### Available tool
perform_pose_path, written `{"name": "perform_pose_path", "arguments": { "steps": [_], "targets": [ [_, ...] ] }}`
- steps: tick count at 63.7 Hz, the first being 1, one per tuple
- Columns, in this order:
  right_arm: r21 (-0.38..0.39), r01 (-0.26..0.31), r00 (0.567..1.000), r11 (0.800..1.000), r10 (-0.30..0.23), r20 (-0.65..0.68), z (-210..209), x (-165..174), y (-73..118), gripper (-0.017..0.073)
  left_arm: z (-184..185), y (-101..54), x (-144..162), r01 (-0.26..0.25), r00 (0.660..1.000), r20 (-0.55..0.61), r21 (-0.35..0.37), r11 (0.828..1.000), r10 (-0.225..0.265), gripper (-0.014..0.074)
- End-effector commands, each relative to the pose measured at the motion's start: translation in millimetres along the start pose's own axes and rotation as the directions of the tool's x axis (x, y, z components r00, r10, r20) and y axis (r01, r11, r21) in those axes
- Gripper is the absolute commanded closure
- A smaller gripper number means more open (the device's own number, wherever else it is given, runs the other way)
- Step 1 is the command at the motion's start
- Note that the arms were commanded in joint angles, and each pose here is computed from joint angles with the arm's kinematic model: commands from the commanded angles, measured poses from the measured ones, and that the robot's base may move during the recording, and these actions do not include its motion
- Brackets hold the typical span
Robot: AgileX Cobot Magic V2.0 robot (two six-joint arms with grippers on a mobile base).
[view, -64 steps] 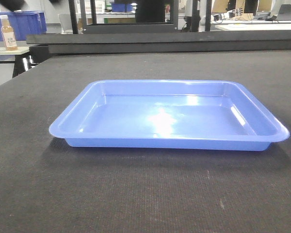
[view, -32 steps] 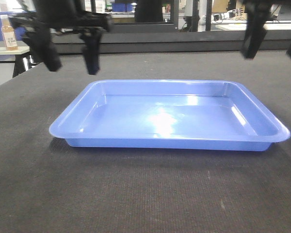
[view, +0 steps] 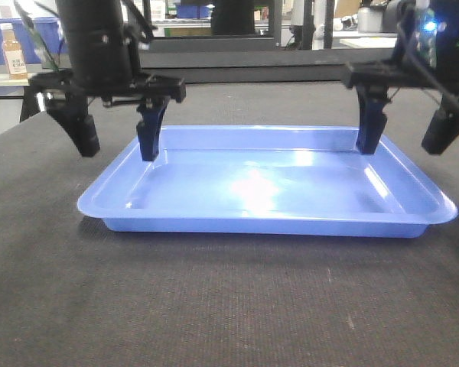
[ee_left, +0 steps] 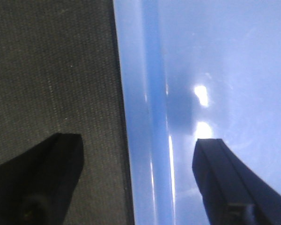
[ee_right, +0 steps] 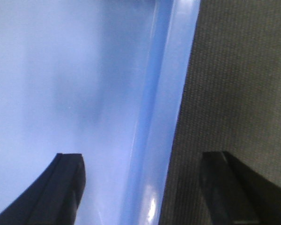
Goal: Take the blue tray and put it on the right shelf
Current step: 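Lower both grippers onto the opposite rims of the blue tray, then close both grippers on the tray rims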
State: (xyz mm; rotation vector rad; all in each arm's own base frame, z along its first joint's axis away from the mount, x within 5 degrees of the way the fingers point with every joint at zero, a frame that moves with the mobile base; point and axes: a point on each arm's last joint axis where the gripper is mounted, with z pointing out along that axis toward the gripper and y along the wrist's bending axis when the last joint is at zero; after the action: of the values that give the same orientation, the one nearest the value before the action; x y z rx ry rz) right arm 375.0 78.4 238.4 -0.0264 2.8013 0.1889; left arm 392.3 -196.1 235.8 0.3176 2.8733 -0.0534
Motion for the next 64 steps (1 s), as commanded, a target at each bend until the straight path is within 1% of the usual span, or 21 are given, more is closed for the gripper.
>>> {"name": "perform_pose_path", "arguments": {
  "steps": [1, 12, 29, 34, 36, 39, 40, 41, 43, 44, 46, 47, 48, 52, 53, 54, 56, 57, 60, 64],
  "targets": [
    [-0.008, 0.010, 0.994, 1.000, -0.009, 0.109, -20.1, -12.3, 2.4, -0.0030, -29.4, 1.0, -8.3, 0.026, 0.994, 0.103, 0.040, 0.999, -0.030, 0.0194],
    [-0.004, 0.008, 0.996, 1.000, -0.008, 0.089, -6.7, -13.2, 1.5, -0.0030, -17.8, 7.2, -10.5, 0.044, 0.996, 0.081, 0.035, 0.998, -0.047, 0.0194],
    [0.002, 0.006, 0.998, 1.000, -0.006, 0.061, 6.5, -12.9, 0.5, -0.0027, -10.5, 6.1, -12.4, 0.044, 0.995, 0.084, 0.038, 0.998, -0.047, 0.0195],
    [0.005, 0.005, 0.999, 1.000, -0.006, 0.042, 11.7, -11.9, -0.1, 0.0022, -10.5, 6.1, -12.4, 0.044, 0.995, 0.084, 0.038, 0.998, -0.047, 0.0195],
    [0.006, 0.005, 0.999, 1.000, -0.005, 0.032, 13.1, -11.3, -0.2, 0.0072, -10.5, 6.1, -12.4, 0.044, 0.995, 0.084, 0.038, 0.998, -0.047, 0.0196],
    [0.007, 0.005, 1.000, 1.000, -0.005, 0.023, 13.9, -10.5, -0.4, 0.0170, -10.5, 6.1, -12.4, 0.044, 0.995, 0.084, 0.038, 0.998, -0.047, 0.0206],
    [0.008, 0.005, 1.000, 1.000, -0.005, 0.022, 13.9, -10.4, -0.4, 0.0186, -10.5, 6.2, -12.2, 0.044, 0.996, 0.082, 0.037, 0.998, -0.047, 0.0220],
    [0.008, 0.005, 1.000, 1.000, -0.005, 0.020, 13.9, -10.3, -0.4, 0.0239, -10.5, 6.0, -12.2, 0.045, 0.996, 0.081, 0.039, 0.998, -0.048, 0.0232],
    [0.008, 0.005, 1.000, 1.000, -0.005, 0.018, 13.5, -10.1, -0.4, 0.0314, -10.5, 5.6, -12.1, 0.047, 0.996, 0.080, 0.043, 0.998, -0.050, 0.0262],
    [0.008, 0.005, 1.000, 1.000, -0.005, 0.019, 12.9, -10.0, -0.4, 0.0372, -10.5, 5.5, -12.1, 0.048, 0.996, 0.079, 0.045, 0.998, -0.051, 0.0291],
    [0.008, 0.005, 1.000, 1.000, -0.006, 0.019, 12.0, -10.0, -0.3, 0.0449, -10.5, 4.9, -11.6, 0.051, 0.996, 0.074, 0.051, 0.997, -0.055, 0.0335],
    [0.007, 0.006, 1.000, 1.000, -0.006, 0.022, 11.0, -10.0, -0.2, 0.0504, -10.5, 4.6, -11.6, 0.053, 0.996, 0.074, 0.055, 0.997, -0.057, 0.0359],
    [0.007, 0.006, 1.000, 1.000, -0.006, 0.024, 10.3, -10.1, -0.2, 0.0529, -10.5, 4.2, -11.5, 0.055, 0.996, 0.072, 0.059, 0.997, -0.059, 0.0398],
    [0.006, 0.006, 1.000, 1.000, -0.006, 0.030, 7.5, -10.3, 0.0, 0.0488, -10.6, 3.2, -11.2, 0.061, 0.996, 0.067, 0.071, 0.996, -0.065, 0.0512],
    [0.005, 0.006, 0.999, 1.000, -0.006, 0.032, 7.0, -10.3, 0.1, 0.0489, -10.6, 3.2, -11.2, 0.061, 0.996, 0.067, 0.071, 0.996, -0.065, 0.0557],
    [0.005, 0.006, 0.999, 1.000, -0.006, 0.033, 6.2, -10.3, 0.1, 0.0492, -10.6, 3.2, -11.1, 0.061, 0.996, 0.066, 0.070, 0.996, -0.065, 0.0572],
    [0.004, 0.007, 0.999, 1.000, -0.007, 0.038, 3.5, -10.3, 0.4, 0.0501, -10.6, 2.7, -10.6, 0.064, 0.996, 0.061, 0.075, 0.995, -0.068, 0.0643],
    [0.004, 0.007, 0.999, 1.000, -0.007, 0.038, 2.6, -10.2, 0.4, 0.0502, -10.6, 2.7, -10.3, 0.064, 0.996, 0.057, 0.076, 0.995, -0.069, 0.0652],
    [0.002, 0.008, 0.999, 1.000, -0.008, 0.047, -3.0, -10.1, 0.8, 0.0501, -10.9, 2.7, -10.1, 0.064, 0.996, 0.053, 0.075, 0.995, -0.068, 0.0626],
    [-0.001, 0.008, 0.998, 1.000, -0.008, 0.063, -11.8, -9.8, 1.4, 0.0501, -14.3, 3.3, -8.5, 0.065, 0.997, 0.041, 0.071, 0.995, -0.068, 0.0636]
  ]
}}
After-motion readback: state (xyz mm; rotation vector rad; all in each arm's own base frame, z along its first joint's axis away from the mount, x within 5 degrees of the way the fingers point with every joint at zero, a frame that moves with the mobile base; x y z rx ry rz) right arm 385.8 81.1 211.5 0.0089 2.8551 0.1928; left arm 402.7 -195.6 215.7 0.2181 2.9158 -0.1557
